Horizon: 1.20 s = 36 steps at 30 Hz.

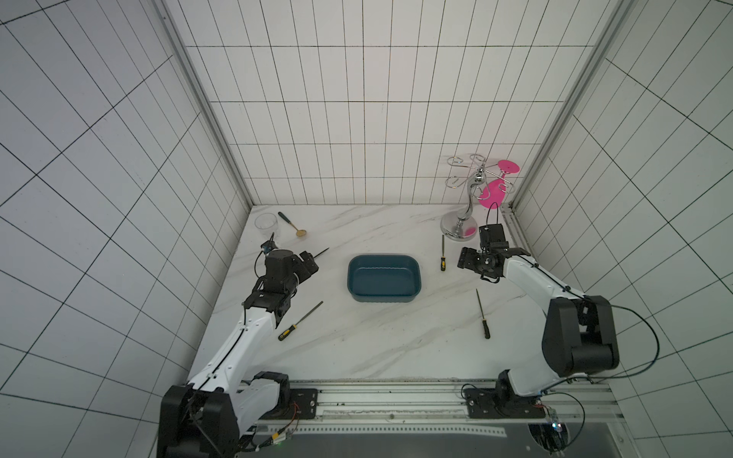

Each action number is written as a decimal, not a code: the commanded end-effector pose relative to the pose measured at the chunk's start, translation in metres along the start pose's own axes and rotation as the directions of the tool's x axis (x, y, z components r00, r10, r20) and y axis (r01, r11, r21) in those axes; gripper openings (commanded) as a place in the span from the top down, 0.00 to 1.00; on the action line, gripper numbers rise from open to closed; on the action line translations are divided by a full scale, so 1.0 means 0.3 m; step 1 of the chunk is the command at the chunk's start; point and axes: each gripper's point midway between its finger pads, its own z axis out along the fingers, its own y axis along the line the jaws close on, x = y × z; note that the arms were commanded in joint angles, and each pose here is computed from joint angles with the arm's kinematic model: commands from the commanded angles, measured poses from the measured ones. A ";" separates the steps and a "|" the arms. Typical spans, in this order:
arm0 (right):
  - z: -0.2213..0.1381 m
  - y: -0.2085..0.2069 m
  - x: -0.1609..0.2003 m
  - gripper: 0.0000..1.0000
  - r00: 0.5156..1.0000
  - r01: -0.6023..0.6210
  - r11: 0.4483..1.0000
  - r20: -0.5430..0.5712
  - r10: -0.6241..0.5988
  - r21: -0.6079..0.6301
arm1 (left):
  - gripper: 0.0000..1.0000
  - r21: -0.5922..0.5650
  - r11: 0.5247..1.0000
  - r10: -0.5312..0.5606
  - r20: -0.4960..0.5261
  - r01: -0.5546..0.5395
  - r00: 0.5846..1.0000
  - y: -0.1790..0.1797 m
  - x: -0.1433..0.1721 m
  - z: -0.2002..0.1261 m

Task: Put the file tool into the storage box
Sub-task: Pick up the file tool from the center of the board.

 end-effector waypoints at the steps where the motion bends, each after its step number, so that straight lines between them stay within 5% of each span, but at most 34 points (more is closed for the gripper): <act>1: 0.013 0.058 -0.036 0.18 1.000 -0.012 0.999 -0.012 0.012 -0.034 | 0.02 0.010 1.000 -0.003 0.022 0.003 1.000 -0.005 -0.034 0.017; 6: 0.075 0.121 -0.027 0.18 0.998 0.011 0.999 -0.055 -0.014 -0.042 | 0.02 0.027 0.996 -0.084 -0.043 0.085 0.996 0.023 -0.011 0.067; 36: 0.281 0.180 0.057 0.36 0.960 0.190 0.973 -0.230 -0.157 0.129 | 0.02 0.066 0.996 -0.054 -0.078 0.059 0.995 0.024 0.040 0.061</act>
